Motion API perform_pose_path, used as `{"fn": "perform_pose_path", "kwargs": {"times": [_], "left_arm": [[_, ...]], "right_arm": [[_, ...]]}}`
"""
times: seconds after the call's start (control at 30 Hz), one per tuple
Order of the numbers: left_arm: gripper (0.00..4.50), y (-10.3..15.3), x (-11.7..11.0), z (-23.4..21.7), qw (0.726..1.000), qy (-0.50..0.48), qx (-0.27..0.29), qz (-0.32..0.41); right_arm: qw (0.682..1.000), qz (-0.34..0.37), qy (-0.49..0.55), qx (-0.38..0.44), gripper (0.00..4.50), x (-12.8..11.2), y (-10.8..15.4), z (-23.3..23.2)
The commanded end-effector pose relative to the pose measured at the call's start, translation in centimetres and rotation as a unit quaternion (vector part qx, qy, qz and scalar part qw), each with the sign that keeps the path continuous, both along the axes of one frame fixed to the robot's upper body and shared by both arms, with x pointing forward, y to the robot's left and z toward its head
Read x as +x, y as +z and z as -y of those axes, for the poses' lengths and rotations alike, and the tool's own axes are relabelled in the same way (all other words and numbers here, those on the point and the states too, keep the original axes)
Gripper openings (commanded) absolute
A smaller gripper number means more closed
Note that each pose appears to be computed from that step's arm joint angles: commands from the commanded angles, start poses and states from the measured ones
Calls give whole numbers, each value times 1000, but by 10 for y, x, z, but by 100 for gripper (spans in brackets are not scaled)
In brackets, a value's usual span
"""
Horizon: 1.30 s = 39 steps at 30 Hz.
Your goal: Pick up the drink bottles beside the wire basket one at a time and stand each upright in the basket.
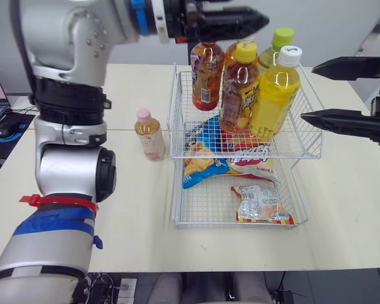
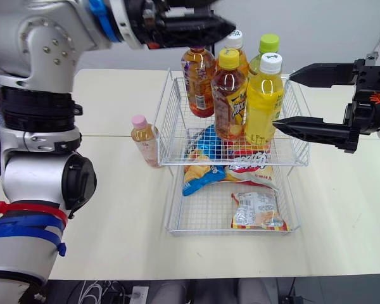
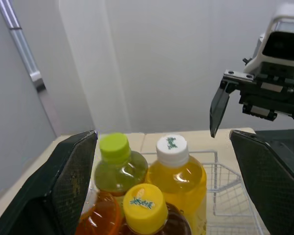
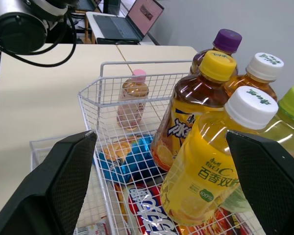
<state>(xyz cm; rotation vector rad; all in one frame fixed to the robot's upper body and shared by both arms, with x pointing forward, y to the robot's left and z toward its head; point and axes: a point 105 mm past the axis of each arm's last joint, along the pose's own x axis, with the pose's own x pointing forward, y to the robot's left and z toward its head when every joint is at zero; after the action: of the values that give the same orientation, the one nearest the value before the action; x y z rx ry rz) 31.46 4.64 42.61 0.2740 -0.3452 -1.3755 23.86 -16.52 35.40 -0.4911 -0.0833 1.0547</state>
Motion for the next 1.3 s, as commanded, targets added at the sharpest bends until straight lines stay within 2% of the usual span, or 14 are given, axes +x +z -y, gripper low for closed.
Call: {"fn": "perform_pose_path", "kwargs": {"times": [0.03,0.13,0.3,0.47,0.6,0.77,0.87,1.07,1.17,1.3], "left_arm": [[449,23,-16,-24,999,24,-26,41],[449,30,-10,-55,994,91,-55,23],[449,23,2,-115,971,226,-80,19],[449,-19,6,-173,932,358,-25,44],[449,-55,-2,-212,912,410,-33,4],[449,-99,-15,-244,890,454,-22,-30],[449,-130,-23,-246,889,452,-29,-64],[449,-155,-25,-203,910,393,-73,-111],[449,-164,-14,-177,911,389,-72,-117],[449,-169,11,-161,895,425,-89,-106]], "right_arm": [[999,44,-13,-3,450,-6,17,7],[999,47,8,4,450,-10,19,3],[996,23,80,20,450,-18,13,-19],[988,-12,154,11,450,-18,-6,-45],[976,-35,215,-16,450,-18,-24,-69],[972,-47,232,-17,450,-12,-32,-84],[974,-38,221,-15,450,-6,-31,-87],[976,-33,216,-17,450,-4,-32,-88],[976,-32,215,-17,450,-5,-31,-88],[979,-23,203,-10,450,-3,-27,-87]]}}
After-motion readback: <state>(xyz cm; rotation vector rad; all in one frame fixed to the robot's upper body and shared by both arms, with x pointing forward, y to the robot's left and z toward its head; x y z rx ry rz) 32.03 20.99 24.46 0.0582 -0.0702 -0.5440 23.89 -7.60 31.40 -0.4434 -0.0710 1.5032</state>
